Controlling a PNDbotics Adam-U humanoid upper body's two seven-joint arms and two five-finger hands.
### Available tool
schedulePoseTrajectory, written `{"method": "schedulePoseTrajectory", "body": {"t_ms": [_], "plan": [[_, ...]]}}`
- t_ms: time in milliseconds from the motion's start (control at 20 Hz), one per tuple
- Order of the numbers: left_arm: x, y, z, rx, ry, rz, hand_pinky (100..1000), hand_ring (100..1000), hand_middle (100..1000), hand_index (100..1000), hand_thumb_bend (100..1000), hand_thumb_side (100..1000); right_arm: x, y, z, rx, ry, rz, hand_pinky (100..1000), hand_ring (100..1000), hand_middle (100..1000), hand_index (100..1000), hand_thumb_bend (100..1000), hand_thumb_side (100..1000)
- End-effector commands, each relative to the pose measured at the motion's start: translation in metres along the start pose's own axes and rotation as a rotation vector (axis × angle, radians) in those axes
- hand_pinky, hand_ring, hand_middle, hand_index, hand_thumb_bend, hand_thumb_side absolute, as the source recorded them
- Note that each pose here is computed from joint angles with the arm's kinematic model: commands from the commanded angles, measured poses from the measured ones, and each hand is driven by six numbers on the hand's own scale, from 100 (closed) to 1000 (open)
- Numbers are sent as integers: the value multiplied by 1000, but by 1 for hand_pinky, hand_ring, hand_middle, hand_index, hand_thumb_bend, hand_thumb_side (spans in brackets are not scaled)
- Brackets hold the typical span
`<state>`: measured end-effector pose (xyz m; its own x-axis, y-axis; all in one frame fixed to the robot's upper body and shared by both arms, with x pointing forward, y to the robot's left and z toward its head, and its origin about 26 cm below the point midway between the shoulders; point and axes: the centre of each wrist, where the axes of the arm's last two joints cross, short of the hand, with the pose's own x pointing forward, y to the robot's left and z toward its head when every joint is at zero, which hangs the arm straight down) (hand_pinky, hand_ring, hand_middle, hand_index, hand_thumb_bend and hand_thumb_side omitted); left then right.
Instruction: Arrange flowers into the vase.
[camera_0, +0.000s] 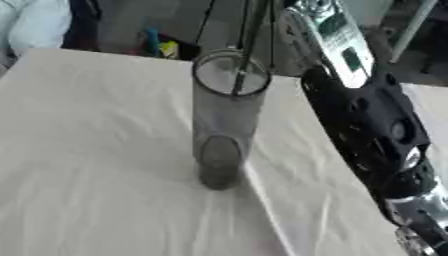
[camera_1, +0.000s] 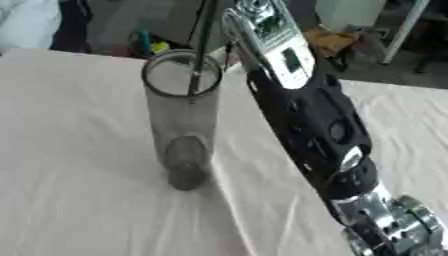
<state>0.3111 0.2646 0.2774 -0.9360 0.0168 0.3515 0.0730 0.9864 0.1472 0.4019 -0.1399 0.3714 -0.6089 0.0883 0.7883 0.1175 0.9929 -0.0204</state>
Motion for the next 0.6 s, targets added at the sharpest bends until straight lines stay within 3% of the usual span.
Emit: {"method": "schedulePoseTrajectory", "body": {"t_ms": [50, 250, 600], "plan": [[7, 0, -6, -15, -31, -1, 733, 850, 904, 961, 100, 1000, 10, -8, -5, -14, -46, 37, 113, 320, 222, 215, 169, 861], [7, 1, -6, -15, -31, -3, 733, 851, 905, 961, 100, 1000, 7, -12, -6, -4, -49, 88, 150, 374, 281, 278, 143, 857], [7, 1, -6, -13, -29, -6, 733, 851, 905, 960, 100, 1000, 2, -18, -7, 15, -27, 190, 158, 410, 303, 297, 100, 860]]}}
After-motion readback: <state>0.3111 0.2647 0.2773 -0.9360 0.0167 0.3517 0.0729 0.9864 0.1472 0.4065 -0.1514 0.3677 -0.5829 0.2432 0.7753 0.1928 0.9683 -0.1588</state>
